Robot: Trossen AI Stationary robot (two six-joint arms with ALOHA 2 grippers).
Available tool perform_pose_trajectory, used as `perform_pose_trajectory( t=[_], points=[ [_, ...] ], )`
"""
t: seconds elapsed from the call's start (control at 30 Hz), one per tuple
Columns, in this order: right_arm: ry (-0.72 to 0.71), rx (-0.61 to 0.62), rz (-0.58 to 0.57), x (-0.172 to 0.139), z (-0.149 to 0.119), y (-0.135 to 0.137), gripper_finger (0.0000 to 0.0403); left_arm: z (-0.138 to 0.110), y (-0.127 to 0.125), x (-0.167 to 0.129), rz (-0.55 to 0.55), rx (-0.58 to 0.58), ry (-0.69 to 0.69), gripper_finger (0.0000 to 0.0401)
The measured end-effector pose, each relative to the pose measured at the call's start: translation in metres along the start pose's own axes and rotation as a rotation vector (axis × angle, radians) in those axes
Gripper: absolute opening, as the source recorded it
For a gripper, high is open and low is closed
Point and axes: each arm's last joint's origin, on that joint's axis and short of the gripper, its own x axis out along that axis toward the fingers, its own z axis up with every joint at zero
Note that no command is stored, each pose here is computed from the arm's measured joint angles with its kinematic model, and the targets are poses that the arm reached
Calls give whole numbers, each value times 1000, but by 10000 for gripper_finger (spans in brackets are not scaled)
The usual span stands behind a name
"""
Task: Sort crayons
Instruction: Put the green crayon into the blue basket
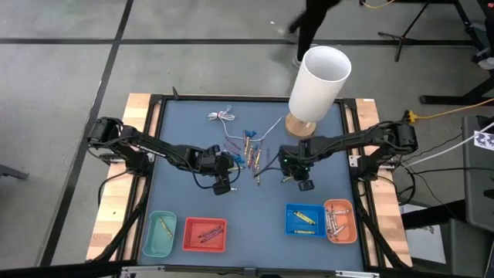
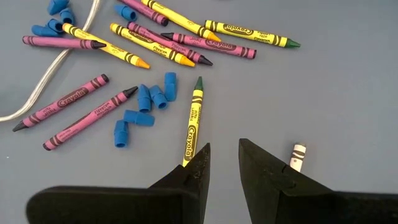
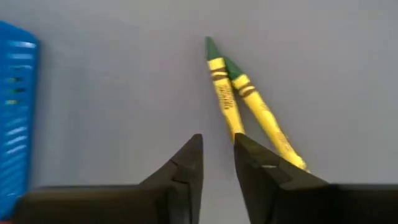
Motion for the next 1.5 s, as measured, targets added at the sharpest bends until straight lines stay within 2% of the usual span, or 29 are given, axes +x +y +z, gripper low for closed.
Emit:
perform_pose_trajectory(
  t=[0.2,0.73,1.17,1.3,1.5],
  points=[
    [22,-20,-94,1,1,2,119,0,0,0,0,0,0,69],
    [24,-18,-92,2,1,2,122,0,0,0,0,1,0,69],
    [99,-6,-80,21,2,-3,122,0,0,0,0,1,0,69],
    [100,-6,-81,21,2,-3,104,0,0,0,0,1,0,69],
    [100,-6,-82,22,2,-3,48,0,0,0,0,2,0,69]
  ],
)
